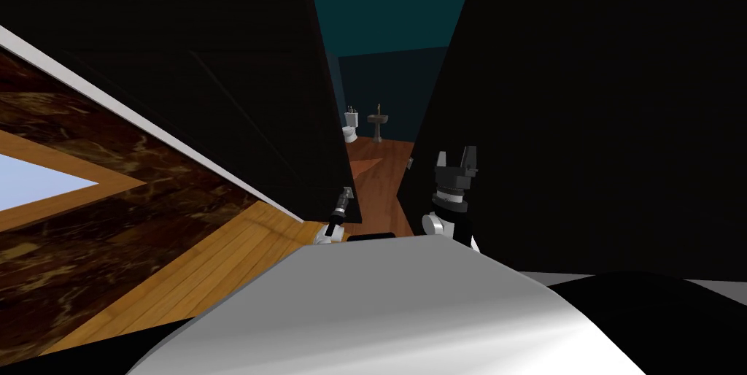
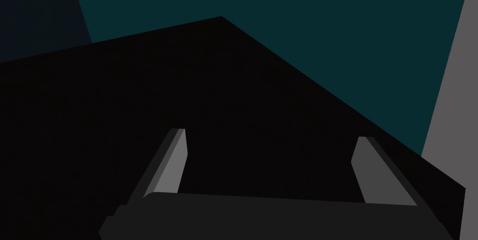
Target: Push the door open
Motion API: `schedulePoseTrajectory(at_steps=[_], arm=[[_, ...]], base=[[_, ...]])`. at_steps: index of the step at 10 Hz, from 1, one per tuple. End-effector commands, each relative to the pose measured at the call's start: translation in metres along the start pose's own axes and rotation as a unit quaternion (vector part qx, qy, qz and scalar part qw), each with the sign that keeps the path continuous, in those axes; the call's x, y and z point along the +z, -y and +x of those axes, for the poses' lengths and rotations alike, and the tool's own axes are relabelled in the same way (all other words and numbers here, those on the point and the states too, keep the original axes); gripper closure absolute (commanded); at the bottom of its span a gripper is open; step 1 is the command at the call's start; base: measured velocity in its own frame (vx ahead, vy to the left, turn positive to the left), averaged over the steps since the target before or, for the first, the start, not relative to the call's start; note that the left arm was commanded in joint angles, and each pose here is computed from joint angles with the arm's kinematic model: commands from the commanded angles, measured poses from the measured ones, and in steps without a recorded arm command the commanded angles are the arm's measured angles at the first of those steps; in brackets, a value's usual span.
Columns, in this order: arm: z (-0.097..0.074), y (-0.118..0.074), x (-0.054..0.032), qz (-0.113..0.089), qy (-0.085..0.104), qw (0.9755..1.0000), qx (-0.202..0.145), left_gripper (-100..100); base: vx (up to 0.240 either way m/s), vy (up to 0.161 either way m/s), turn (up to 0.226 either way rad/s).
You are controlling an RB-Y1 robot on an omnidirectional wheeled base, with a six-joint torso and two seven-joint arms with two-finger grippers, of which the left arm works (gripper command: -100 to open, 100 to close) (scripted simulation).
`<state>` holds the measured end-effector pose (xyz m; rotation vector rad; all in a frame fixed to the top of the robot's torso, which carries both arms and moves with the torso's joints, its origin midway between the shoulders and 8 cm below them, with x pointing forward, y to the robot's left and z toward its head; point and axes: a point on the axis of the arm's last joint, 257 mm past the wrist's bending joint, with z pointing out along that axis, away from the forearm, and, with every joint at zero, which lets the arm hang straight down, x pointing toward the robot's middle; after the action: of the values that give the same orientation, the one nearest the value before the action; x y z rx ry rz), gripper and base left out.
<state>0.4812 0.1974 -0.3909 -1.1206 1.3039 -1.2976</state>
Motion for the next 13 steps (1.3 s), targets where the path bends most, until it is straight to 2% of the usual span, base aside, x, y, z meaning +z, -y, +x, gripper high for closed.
schedulePoseTrajectory(at_steps=[1, 3, 4, 7, 8, 10, 11, 13], arm=[[0.0, 0.0, -0.0008, 0.0, 0.0, 1.0, 0.0, 100], [0.0, 0.0, -0.0008, 0.0, 0.0, 1.0, 0.0, 100], [-0.011, -0.002, -0.0014, -0.003, 0.009, 0.9999, 0.008, 100], [-0.021, -0.001, -0.0009, -0.002, 0.017, 0.9998, 0.014, 100], [-0.032, 0.0, -0.0003, -0.001, 0.028, 0.9994, 0.02, 100], [-0.04, 0.001, 0.0003, 0.0, 0.037, 0.999, 0.025, 100], [-0.034, 0.0, -0.0002, -0.003, 0.031, 0.9993, 0.02, -100], [-0.033, 0.0, 0.0005, -0.003, 0.031, 0.9994, 0.018, -100]], base=[[-0.012, 0.002, 0.002], [-0.004, 0.0, 0.002], [0.115, -0.021, 0.051], [0.157, -0.033, 0.048], [0.15, 0.0, 0.073], [0.199, 0.003, 0.115], [-0.023, -0.054, 0.05], [-0.181, -0.039, 0.013]])
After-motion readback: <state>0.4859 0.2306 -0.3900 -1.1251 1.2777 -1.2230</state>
